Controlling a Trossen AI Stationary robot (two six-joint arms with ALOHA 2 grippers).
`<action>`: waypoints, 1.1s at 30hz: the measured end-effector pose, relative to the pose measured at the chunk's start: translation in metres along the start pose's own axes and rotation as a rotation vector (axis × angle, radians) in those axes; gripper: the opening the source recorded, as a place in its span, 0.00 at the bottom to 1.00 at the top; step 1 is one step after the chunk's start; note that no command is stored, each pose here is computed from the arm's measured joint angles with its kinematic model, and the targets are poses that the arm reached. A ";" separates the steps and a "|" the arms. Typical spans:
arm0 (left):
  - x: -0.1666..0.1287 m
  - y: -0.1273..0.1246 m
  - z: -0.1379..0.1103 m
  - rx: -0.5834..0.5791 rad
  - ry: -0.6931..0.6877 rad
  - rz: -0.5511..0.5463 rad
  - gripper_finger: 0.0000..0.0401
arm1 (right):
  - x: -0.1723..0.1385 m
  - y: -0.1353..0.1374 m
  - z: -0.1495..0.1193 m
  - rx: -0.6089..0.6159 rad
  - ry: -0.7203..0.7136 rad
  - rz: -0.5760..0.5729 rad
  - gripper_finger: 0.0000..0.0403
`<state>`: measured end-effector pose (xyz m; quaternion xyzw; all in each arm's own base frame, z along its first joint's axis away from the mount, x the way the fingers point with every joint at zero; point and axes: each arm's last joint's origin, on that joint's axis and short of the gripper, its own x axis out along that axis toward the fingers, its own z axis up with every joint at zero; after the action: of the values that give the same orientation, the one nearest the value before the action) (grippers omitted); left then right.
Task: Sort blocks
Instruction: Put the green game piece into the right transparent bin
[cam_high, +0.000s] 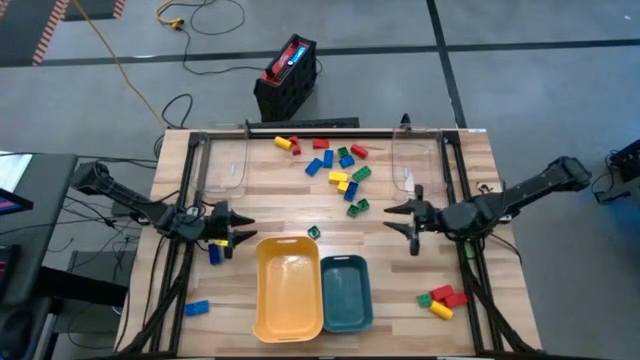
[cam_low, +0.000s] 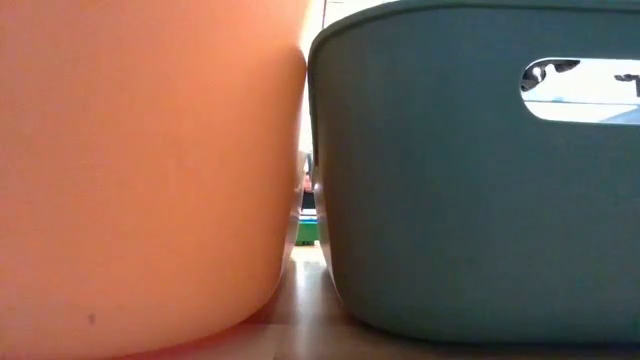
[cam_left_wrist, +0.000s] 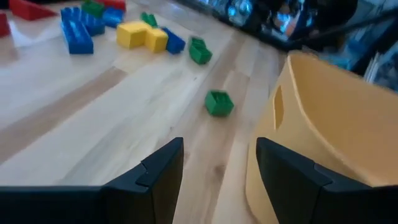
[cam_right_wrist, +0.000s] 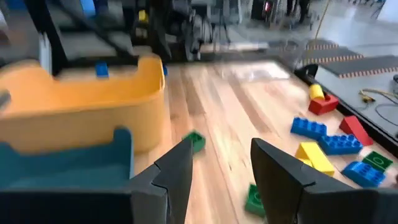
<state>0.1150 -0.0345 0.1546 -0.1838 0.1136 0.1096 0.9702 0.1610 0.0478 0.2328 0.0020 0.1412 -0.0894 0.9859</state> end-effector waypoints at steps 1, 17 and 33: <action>-0.001 -0.005 0.008 0.013 -0.004 -0.033 0.50 | 0.003 0.003 0.005 -0.017 0.031 -0.002 0.45; -0.018 -0.045 0.098 0.315 0.144 0.052 0.50 | 0.074 -0.013 0.041 -0.132 0.516 -0.028 0.61; -0.003 -0.063 0.114 0.444 0.223 0.177 0.50 | 0.151 -0.054 0.032 -0.207 0.840 0.032 0.62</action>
<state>0.1484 -0.0491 0.2797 0.0334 0.2565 0.1453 0.9550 0.3026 -0.0324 0.2226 -0.0583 0.5385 -0.0508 0.8391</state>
